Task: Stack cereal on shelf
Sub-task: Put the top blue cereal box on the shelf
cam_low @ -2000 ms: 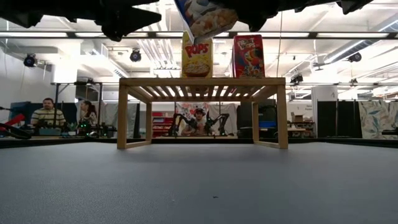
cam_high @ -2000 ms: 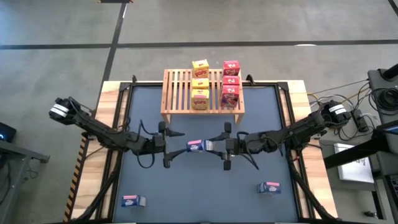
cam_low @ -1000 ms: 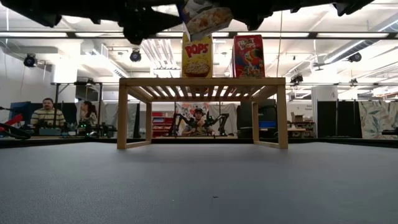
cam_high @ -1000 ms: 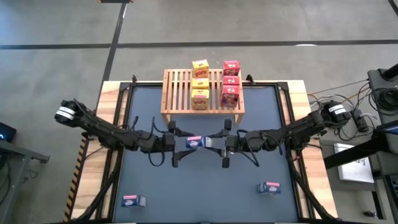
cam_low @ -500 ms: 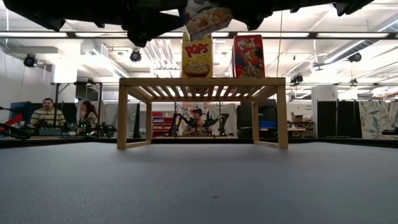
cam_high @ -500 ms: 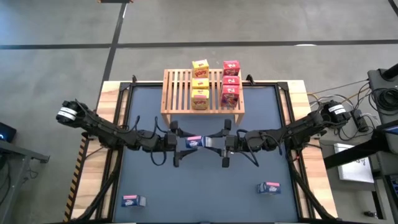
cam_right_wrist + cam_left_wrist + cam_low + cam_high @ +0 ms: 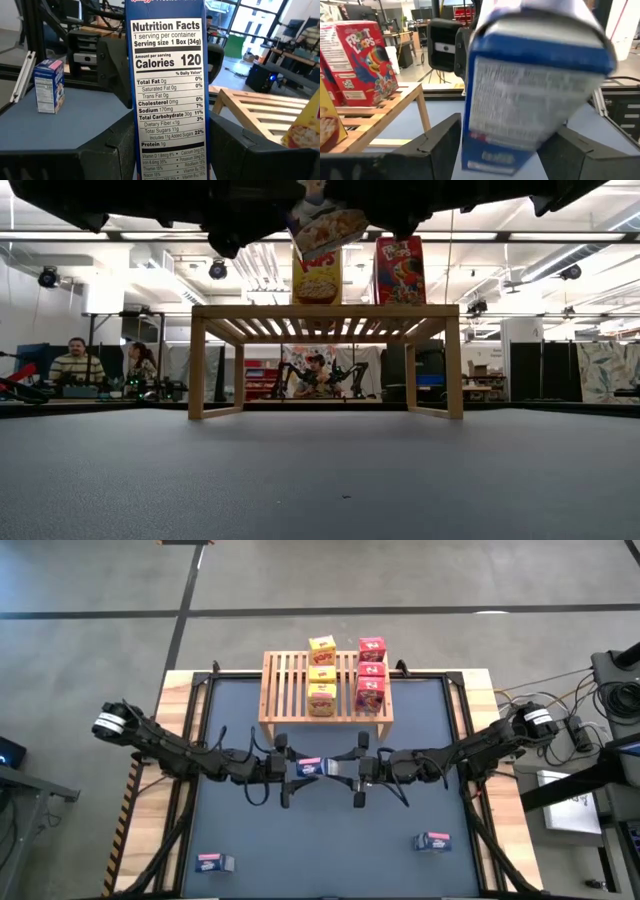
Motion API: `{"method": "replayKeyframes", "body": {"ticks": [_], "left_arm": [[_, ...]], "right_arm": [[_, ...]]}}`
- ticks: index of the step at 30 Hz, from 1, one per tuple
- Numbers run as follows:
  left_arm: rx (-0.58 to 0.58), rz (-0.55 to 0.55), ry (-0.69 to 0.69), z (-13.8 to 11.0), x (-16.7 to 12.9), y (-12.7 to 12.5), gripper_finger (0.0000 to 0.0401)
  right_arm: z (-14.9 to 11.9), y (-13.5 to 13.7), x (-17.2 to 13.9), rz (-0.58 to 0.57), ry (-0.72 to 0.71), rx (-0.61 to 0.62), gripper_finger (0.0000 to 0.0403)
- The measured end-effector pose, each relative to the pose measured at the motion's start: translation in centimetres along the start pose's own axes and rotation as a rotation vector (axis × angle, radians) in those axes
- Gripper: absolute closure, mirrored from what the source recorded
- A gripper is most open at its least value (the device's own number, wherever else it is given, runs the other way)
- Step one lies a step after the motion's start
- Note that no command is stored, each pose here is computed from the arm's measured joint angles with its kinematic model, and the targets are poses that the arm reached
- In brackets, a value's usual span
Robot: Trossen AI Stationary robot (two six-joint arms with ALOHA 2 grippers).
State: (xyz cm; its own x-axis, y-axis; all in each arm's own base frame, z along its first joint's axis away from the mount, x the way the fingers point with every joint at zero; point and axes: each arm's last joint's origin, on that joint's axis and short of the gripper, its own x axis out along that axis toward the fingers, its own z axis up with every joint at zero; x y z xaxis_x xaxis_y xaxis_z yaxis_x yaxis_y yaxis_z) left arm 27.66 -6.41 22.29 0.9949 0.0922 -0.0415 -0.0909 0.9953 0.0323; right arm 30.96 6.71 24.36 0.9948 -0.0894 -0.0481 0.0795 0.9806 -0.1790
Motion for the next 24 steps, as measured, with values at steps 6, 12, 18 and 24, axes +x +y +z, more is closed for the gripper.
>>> {"method": "replayKeyframes", "body": {"ticks": [6,12,18,24], "left_arm": [[0.002,0.005,0.010,-0.2,0.2,0.0,0.0182],[-0.036,0.005,0.014,-0.3,0.2,0.0,0.0182],[-0.082,0.003,0.021,-0.2,0.1,0.0,0.0182],[-0.119,0.002,0.054,0.0,-0.5,0.1,0.0182]], "right_arm": [[0.1,0.0,0.0,0.000,-0.001,0.036,0.0195],[0.4,-0.1,-0.2,0.018,-0.018,0.046,0.0152],[0.8,-0.4,-0.9,0.027,0.024,0.048,0.0115],[1.5,-0.9,-2.1,0.033,0.076,0.048,0.0104]]}}
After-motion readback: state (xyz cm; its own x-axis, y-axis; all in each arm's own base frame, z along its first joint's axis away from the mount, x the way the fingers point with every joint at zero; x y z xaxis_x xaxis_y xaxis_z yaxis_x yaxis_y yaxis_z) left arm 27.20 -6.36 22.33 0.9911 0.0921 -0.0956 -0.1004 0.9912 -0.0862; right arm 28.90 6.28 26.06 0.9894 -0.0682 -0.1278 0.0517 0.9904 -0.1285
